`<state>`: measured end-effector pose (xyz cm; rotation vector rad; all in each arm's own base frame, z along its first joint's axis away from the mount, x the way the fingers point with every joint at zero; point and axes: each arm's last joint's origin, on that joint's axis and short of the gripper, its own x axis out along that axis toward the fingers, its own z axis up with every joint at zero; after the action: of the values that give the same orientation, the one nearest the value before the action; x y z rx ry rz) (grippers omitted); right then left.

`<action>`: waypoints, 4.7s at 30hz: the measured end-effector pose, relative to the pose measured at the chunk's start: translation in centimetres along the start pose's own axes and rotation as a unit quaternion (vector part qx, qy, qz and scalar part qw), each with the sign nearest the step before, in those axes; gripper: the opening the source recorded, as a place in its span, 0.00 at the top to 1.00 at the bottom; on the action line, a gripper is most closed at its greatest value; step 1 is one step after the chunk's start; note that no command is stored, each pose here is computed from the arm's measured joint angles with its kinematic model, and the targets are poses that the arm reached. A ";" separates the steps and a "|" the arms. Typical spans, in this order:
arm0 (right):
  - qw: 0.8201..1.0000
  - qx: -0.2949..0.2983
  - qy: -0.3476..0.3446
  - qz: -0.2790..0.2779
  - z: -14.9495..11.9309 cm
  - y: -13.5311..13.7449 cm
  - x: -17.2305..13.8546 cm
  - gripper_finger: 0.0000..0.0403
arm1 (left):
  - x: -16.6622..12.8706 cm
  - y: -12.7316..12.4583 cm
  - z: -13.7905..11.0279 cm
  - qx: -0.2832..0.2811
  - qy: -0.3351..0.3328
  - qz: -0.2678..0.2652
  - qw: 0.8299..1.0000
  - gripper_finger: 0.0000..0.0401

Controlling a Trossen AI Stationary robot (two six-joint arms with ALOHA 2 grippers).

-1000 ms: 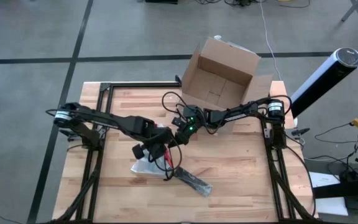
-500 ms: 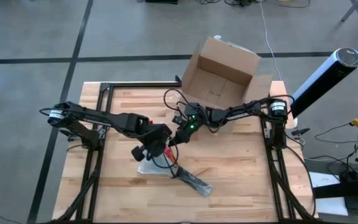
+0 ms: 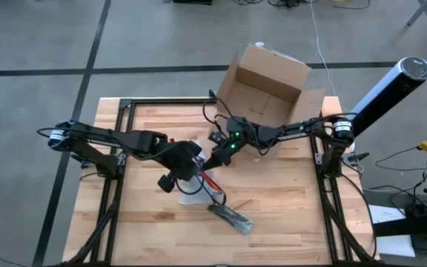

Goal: Unpack boxes

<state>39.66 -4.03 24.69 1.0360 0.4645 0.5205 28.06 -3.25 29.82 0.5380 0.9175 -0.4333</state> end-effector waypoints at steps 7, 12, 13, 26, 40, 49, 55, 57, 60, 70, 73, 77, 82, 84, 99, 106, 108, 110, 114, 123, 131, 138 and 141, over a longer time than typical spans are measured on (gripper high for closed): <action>1.000 -0.002 -0.030 0.008 0.7 1.7 -1.1 1.00 | -1.0 0.0 0.1 -0.032 -0.021 0.024 0.999 1.00; 0.998 -0.013 -0.052 0.021 2.1 3.4 -1.8 1.00 | -1.5 0.4 0.6 -0.050 -0.057 0.055 0.996 1.00; 0.998 -0.016 -0.056 0.025 2.4 3.8 -1.9 1.00 | -1.5 0.5 0.7 -0.052 -0.065 0.062 0.995 1.00; 0.994 -0.062 -0.085 0.031 6.5 9.1 -3.3 1.00 | -2.0 1.5 2.0 -0.089 -0.129 0.126 0.980 1.00; 0.976 -0.031 -0.030 -0.215 5.1 6.4 -7.8 1.00 | 1.5 0.0 -0.7 -0.131 -0.081 0.103 0.983 1.00; 0.967 -0.025 0.010 -0.253 4.4 3.7 -7.6 0.89 | 1.3 -0.5 -0.9 -0.153 -0.091 0.074 0.981 1.00; 0.965 -0.020 0.042 -0.260 4.2 1.5 -6.7 0.68 | 0.8 -1.1 -1.1 -0.162 -0.087 0.052 0.982 1.00; 0.964 -0.018 0.062 -0.257 3.9 0.7 -6.2 0.63 | 0.6 -1.2 -1.1 -0.162 -0.084 0.048 0.982 1.00; 0.964 -0.009 0.096 -0.247 3.3 -0.7 -5.4 0.58 | 0.2 -1.4 -1.3 -0.168 -0.086 0.039 0.981 1.00; 0.964 -0.004 0.130 -0.233 2.6 -4.0 -3.0 0.55 | -1.7 -1.3 -0.8 -0.168 -0.116 0.049 0.978 1.00; 0.970 -0.006 0.127 -0.208 2.9 -4.1 -3.1 0.56 | -2.2 -1.2 -0.6 -0.168 -0.117 0.050 0.978 1.00; 0.974 -0.017 0.136 -0.179 3.1 -4.0 -3.2 0.57 | -2.8 -1.1 -0.3 -0.165 -0.116 0.050 0.978 1.00; 0.980 -0.050 0.155 -0.116 3.2 -3.2 -3.2 0.56 | -2.9 -1.1 -0.4 -0.162 -0.106 0.046 0.980 1.00; 0.981 -0.058 0.155 -0.101 3.3 -3.0 -3.1 0.56 | -2.9 -1.2 -0.4 -0.160 -0.105 0.045 0.980 1.00; 0.983 -0.109 0.112 -0.092 4.3 -2.4 -2.4 0.54 | -2.9 -1.3 -0.4 -0.150 -0.101 0.042 0.983 1.00; 0.983 -0.113 0.132 -0.063 3.5 -1.3 -0.9 0.54 | -2.8 -1.3 -0.4 -0.149 -0.099 0.043 0.983 1.00; 0.982 -0.121 0.137 -0.056 3.3 -0.6 -0.3 0.54 | -2.6 -1.2 -0.3 -0.148 -0.100 0.045 0.983 1.00; 0.981 -0.130 0.139 -0.048 3.3 0.1 0.2 0.54 | -2.3 -1.2 -0.3 -0.149 -0.096 0.044 0.983 1.00; 0.979 -0.139 0.144 -0.039 3.1 0.9 0.9 0.54 | -1.9 -1.1 -0.2 -0.149 -0.093 0.043 0.984 1.00; 0.980 -0.127 0.149 -0.041 2.9 0.9 1.0 0.65 | -1.8 -0.9 0.0 -0.150 -0.097 0.061 0.982 1.00; 0.980 -0.124 0.155 -0.030 2.9 1.0 1.0 0.98 | -1.9 -0.5 0.3 -0.154 -0.110 0.088 0.978 1.00; 0.979 -0.113 0.166 -0.013 2.9 1.4 1.0 1.00 | -2.0 -0.5 0.2 -0.168 -0.108 0.092 0.975 1.00; 0.979 -0.105 0.174 -0.021 2.9 1.6 0.8 1.00 | -2.3 -0.7 0.0 -0.174 -0.102 0.089 0.976 1.00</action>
<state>41.71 -4.85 27.27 0.7314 0.7239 0.7017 26.42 -3.47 31.53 0.2466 0.7199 -0.1556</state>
